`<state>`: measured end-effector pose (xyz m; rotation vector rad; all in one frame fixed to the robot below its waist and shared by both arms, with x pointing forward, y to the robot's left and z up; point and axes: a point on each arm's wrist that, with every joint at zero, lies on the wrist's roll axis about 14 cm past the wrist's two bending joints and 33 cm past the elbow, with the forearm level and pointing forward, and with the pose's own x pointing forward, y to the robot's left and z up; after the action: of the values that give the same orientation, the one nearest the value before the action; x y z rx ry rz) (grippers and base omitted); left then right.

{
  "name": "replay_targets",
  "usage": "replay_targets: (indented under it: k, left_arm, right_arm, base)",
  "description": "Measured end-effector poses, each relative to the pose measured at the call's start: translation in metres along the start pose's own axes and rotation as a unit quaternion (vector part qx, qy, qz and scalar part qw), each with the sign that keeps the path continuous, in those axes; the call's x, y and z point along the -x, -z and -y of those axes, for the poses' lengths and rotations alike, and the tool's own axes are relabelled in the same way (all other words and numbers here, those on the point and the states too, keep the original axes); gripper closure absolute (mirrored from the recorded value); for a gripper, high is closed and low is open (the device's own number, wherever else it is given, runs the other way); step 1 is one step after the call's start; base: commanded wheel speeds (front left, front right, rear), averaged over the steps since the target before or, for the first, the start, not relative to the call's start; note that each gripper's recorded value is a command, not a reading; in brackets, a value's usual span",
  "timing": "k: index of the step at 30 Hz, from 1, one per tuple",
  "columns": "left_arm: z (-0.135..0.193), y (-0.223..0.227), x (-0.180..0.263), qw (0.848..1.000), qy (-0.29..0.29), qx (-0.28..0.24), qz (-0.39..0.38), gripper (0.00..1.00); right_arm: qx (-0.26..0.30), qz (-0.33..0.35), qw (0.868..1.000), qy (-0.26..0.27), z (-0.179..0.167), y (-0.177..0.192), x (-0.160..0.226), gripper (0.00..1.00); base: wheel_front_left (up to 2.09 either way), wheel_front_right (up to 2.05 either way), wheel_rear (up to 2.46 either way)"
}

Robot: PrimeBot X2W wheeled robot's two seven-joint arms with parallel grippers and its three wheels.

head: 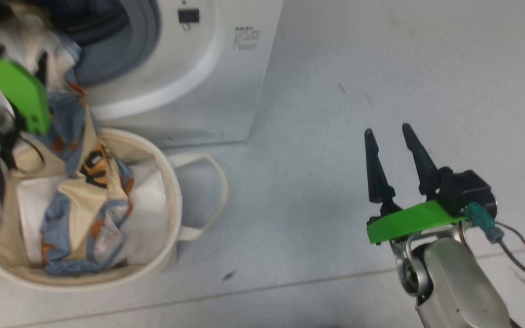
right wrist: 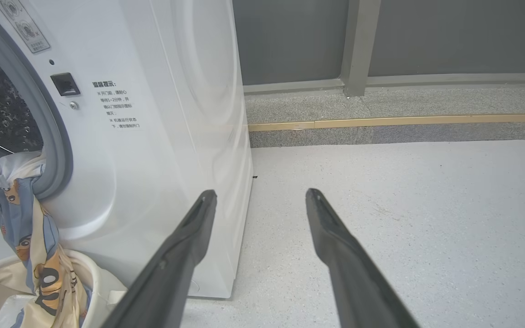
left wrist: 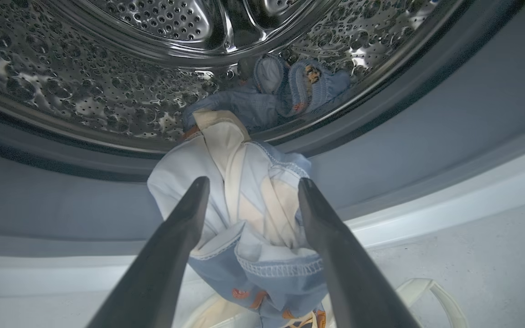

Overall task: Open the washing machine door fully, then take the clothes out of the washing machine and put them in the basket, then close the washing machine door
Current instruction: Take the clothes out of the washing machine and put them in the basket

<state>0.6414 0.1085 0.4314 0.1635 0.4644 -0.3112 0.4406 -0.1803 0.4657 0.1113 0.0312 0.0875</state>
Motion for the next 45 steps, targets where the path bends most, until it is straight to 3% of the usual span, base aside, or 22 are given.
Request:
replay_targets:
  k: [10,23,24,25,35,45]
  left_arm:
    - [-0.017,0.028,-0.052,0.994,-0.028,0.012,-0.102,0.00]
    - [-0.022,0.055,-0.082,0.991,-0.035,0.038,-0.127,0.00]
    - [-0.023,0.058,-0.081,0.990,-0.035,0.037,-0.132,0.03]
    - [-0.024,0.060,-0.080,0.990,-0.036,0.036,-0.134,1.00]
    - [-0.026,0.053,-0.065,0.992,-0.033,0.034,-0.113,1.00]
    - [-0.010,0.008,-0.023,0.998,-0.019,0.052,0.013,1.00]
  right_arm:
    - [0.000,-0.038,0.999,0.015,0.014,0.035,-0.013,0.00]
    - [-0.001,-0.067,0.997,0.029,0.025,0.062,-0.017,0.00]
    - [-0.002,-0.067,0.997,0.028,0.024,0.063,-0.018,0.00]
    - [-0.003,-0.068,0.997,0.027,0.023,0.064,-0.019,0.00]
    - [-0.006,-0.056,0.998,0.012,0.013,0.056,-0.024,0.00]
    - [-0.003,-0.030,1.000,0.004,0.004,0.028,-0.014,0.00]
  base:
    - [0.00,0.00,0.00]
    - [0.00,0.00,0.00]
    - [0.00,0.00,0.00]
    - [0.00,0.00,0.00]
    - [0.00,0.00,0.00]
    - [0.00,0.00,0.00]
